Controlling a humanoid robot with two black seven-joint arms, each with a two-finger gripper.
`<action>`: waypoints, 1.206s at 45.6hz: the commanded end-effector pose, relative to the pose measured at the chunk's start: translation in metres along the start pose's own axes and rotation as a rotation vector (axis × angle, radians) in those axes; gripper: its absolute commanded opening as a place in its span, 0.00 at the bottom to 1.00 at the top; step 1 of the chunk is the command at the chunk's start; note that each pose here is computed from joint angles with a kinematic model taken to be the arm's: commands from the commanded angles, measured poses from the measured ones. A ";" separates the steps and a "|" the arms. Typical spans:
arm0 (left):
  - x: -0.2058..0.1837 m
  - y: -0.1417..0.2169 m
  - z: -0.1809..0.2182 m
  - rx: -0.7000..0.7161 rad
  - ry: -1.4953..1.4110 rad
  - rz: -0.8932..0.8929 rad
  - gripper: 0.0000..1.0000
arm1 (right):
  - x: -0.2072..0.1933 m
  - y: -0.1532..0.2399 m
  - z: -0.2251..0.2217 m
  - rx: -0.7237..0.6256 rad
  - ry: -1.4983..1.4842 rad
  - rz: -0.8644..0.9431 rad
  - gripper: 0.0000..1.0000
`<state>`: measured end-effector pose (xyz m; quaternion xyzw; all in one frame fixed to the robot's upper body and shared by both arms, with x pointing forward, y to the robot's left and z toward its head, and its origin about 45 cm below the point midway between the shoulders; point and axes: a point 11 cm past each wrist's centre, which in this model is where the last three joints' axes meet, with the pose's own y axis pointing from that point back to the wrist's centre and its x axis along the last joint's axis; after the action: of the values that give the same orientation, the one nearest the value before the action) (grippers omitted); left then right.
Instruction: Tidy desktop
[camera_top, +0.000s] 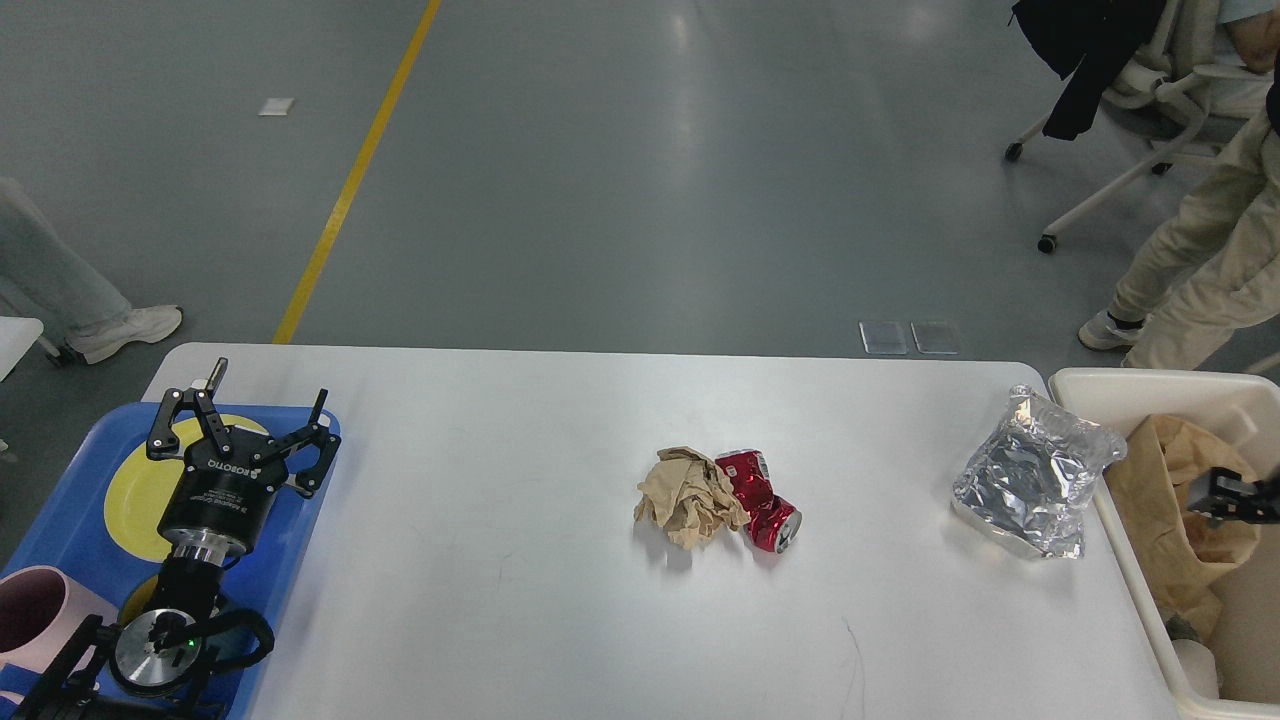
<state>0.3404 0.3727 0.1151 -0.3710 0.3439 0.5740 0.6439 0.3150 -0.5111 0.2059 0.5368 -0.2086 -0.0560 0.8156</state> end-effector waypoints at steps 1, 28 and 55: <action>0.000 0.000 0.000 0.001 0.000 0.000 0.97 | 0.022 0.064 -0.041 0.036 0.132 -0.082 1.00; 0.000 0.000 0.000 0.000 0.000 0.001 0.97 | -0.025 0.244 -0.135 0.185 0.511 -0.093 1.00; 0.000 0.000 0.000 0.000 -0.001 0.000 0.97 | 0.041 0.112 -0.179 0.295 0.237 0.089 1.00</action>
<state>0.3403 0.3728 0.1148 -0.3710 0.3439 0.5743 0.6436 0.3910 -0.3099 0.2886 0.6397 -0.1072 0.0898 0.7558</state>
